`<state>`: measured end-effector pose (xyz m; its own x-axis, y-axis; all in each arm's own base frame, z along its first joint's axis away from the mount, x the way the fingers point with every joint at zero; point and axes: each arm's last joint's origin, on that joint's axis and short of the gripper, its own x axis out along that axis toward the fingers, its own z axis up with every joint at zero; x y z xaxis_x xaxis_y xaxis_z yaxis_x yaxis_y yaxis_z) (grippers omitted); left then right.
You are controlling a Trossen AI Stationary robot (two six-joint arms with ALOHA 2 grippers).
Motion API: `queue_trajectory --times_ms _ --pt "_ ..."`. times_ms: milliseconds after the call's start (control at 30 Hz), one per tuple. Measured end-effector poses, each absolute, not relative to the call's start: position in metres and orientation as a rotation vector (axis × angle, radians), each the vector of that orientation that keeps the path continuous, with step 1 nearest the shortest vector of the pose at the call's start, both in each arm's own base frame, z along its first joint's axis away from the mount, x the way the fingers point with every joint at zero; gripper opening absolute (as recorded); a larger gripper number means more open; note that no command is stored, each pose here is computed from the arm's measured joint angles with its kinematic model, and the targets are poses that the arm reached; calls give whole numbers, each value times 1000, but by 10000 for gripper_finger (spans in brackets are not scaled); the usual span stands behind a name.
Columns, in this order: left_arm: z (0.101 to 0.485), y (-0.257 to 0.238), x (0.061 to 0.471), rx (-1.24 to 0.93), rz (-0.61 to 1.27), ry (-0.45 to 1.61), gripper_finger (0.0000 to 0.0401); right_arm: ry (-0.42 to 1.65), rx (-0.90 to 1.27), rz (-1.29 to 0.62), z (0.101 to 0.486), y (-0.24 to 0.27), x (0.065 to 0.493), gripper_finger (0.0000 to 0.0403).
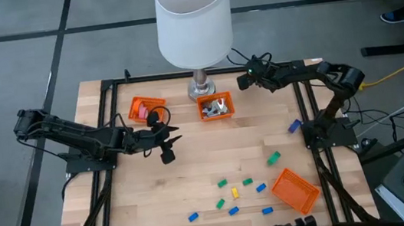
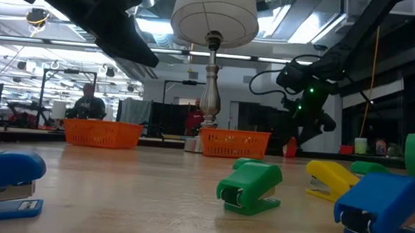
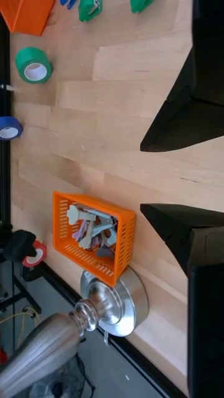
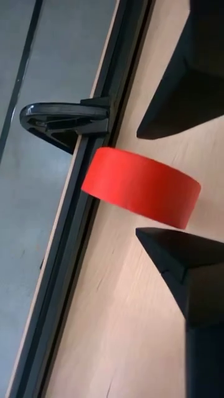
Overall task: Pick and place Stapler, Stapler remover, tape
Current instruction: Put the orange tape into the top left orange bin
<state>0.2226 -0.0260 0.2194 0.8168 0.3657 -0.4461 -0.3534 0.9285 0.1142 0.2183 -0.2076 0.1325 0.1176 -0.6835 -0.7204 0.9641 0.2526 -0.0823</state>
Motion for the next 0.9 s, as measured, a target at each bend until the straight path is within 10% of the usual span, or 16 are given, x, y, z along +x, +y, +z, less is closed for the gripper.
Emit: queue_trajectory --times_ms 267,900 --pt "219 -26 223 23 384 480 141 751 446 -1260 133 -208 218 108" --pt "220 -26 223 -50 399 457 141 781 243 -886 214 -122 220 107"
